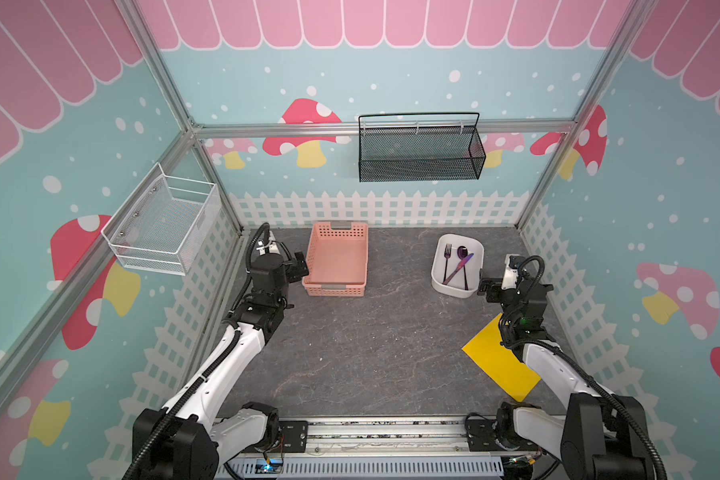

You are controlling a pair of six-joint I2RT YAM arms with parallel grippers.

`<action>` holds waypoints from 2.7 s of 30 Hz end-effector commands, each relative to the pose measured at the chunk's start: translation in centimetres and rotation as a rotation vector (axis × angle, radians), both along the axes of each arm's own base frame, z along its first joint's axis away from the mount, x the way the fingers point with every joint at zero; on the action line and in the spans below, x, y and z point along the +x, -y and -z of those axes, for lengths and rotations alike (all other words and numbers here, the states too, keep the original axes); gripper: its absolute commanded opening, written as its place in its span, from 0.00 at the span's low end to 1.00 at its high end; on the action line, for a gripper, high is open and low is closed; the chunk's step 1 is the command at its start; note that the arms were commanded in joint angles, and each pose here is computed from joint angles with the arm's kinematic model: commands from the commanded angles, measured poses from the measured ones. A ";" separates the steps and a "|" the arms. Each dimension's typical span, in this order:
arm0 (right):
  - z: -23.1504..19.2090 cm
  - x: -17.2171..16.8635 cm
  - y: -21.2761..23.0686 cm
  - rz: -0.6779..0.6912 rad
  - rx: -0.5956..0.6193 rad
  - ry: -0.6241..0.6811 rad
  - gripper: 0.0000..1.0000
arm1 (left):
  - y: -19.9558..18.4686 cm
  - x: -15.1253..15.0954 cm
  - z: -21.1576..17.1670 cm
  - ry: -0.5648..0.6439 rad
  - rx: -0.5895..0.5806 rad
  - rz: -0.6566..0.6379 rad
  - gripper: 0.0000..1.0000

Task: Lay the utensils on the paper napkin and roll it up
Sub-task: 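Raise both arms and lower the right gripper toward the yellow napkin corner, then grasp the yellow napkin corner with the right gripper and drag it toward the table center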

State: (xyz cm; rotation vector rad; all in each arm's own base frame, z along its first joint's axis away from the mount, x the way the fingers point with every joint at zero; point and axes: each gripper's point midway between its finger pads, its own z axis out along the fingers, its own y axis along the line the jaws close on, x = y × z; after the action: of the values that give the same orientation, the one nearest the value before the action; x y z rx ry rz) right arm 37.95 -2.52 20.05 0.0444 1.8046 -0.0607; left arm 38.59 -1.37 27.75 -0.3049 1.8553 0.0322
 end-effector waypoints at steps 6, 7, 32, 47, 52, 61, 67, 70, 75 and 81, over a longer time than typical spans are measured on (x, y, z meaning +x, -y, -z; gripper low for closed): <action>1.4 -1.9 -0.7 0.006 0.143 -0.171 0.99 | -0.7 -1.6 0.9 -0.205 -0.059 0.089 1.00; 1.5 -2.0 -0.9 0.002 0.155 -0.188 0.99 | -0.7 -1.5 1.0 -0.210 -0.052 0.097 1.00; 13.5 -5.8 -3.1 0.049 0.372 -0.850 0.97 | 1.3 -0.8 7.9 -0.405 -0.117 0.178 1.00; 16.4 -12.0 -9.5 -0.075 0.512 -0.992 0.97 | 2.0 -0.8 8.6 -0.432 -0.160 0.200 1.00; 16.5 -12.7 -10.0 -0.073 0.505 -0.999 0.97 | 1.8 -1.0 8.3 -0.422 -0.156 0.188 1.00; 14.9 -13.3 -9.9 -0.061 0.497 -0.970 0.97 | 1.9 -1.1 8.1 -0.409 -0.159 0.190 1.00; 16.0 -15.1 -10.6 -0.063 0.548 -1.027 0.97 | 2.0 -1.1 8.1 -0.410 -0.161 0.194 1.00; 16.7 -15.6 -11.1 -0.072 0.556 -1.044 0.97 | 1.9 -1.1 8.2 -0.411 -0.160 0.187 1.00; 16.7 -15.2 -13.1 -0.128 0.591 -1.049 0.96 | 1.9 -1.1 8.3 -0.415 -0.162 0.186 1.00; 16.4 -14.3 -17.4 -0.218 0.616 -1.059 0.96 | 1.9 -1.0 8.4 -0.416 -0.163 0.188 1.00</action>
State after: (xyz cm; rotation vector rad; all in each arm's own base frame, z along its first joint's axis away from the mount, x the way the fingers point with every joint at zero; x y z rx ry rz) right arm 23.54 12.87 3.82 0.2685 2.7889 0.6836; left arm 37.84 -3.31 19.28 -0.2410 2.2995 -0.1994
